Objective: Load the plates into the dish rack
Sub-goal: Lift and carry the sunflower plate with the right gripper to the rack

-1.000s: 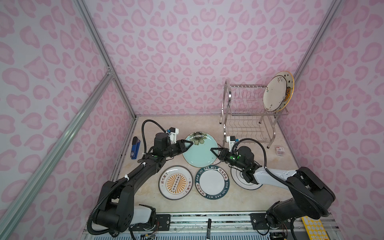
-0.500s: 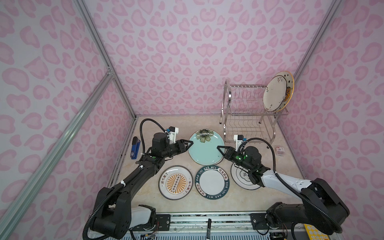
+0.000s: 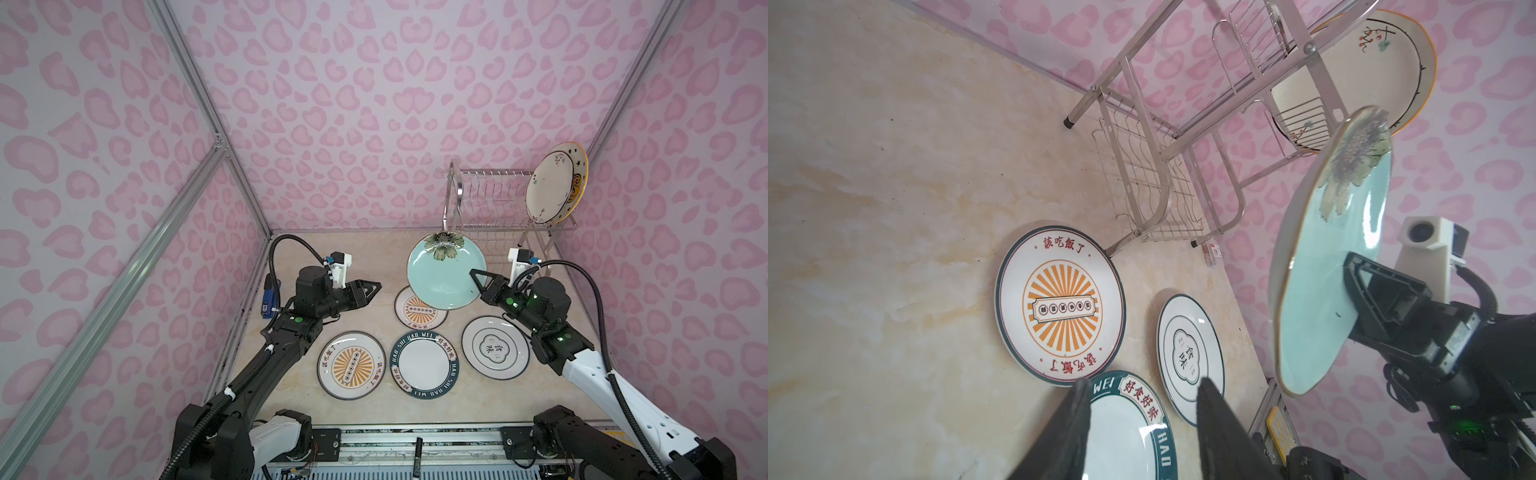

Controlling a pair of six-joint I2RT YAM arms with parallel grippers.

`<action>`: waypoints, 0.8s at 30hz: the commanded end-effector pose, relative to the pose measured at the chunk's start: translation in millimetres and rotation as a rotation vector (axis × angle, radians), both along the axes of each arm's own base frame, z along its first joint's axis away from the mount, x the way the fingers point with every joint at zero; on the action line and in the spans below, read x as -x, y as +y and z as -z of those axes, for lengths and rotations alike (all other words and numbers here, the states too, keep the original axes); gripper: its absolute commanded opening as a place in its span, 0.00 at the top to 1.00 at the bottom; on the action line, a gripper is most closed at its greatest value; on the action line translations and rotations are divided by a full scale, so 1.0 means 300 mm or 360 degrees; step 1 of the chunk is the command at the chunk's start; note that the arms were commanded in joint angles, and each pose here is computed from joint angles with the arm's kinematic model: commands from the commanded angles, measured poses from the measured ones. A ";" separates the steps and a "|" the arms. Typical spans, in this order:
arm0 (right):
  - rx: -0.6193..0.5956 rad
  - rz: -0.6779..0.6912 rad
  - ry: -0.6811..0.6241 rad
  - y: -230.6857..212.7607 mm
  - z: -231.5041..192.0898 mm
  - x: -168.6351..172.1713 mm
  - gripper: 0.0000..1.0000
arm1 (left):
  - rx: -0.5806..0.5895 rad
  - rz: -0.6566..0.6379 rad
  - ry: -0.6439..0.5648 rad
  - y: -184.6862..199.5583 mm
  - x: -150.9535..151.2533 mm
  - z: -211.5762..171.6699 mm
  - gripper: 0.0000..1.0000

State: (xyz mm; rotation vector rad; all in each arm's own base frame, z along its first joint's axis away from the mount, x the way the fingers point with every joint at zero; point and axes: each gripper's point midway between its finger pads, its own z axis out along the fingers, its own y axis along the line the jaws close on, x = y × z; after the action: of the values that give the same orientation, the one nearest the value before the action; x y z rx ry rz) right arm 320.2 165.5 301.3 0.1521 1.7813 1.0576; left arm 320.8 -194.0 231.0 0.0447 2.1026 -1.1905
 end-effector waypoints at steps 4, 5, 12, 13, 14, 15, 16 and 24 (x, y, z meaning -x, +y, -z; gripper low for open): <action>-0.0046 -0.0016 -0.0339 -0.067 -0.296 0.024 1.00 | -0.0003 0.0001 -0.0011 -0.002 -0.014 -0.001 0.56; -0.0045 -0.0008 -0.0378 -0.081 -0.338 0.024 1.00 | 0.0001 0.0000 -0.0007 -0.003 -0.018 0.001 0.56; -0.0057 0.0154 -0.0556 -0.211 -0.539 -0.041 1.00 | 0.0039 0.0014 0.0012 -0.014 -0.026 0.007 0.56; -0.0059 0.0180 -0.0579 -0.231 -0.560 -0.054 1.00 | 0.0039 0.0015 0.0014 -0.015 -0.025 0.006 0.57; -0.0059 0.0211 -0.0601 -0.255 -0.581 -0.073 1.00 | 0.0037 0.0016 0.0016 -0.014 -0.024 0.005 0.57; -0.0056 0.0237 -0.0619 -0.275 -0.602 -0.089 1.00 | 0.0037 0.0020 0.0016 -0.014 -0.021 0.004 0.57; -0.0049 0.0268 -0.0629 -0.297 -0.615 -0.108 1.00 | 0.0037 0.0023 0.0015 -0.014 -0.017 0.003 0.56; 0.0030 0.0438 -0.0735 -0.419 -0.746 -0.217 1.00 | -0.0012 -0.0010 -0.0018 0.009 0.010 -0.005 0.57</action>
State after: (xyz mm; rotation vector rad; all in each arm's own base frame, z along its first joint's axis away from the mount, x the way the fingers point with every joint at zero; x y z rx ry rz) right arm 390.3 44.3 485.8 0.1896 1.4380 0.8295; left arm 318.7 -194.1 233.6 0.0391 2.0984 -1.2033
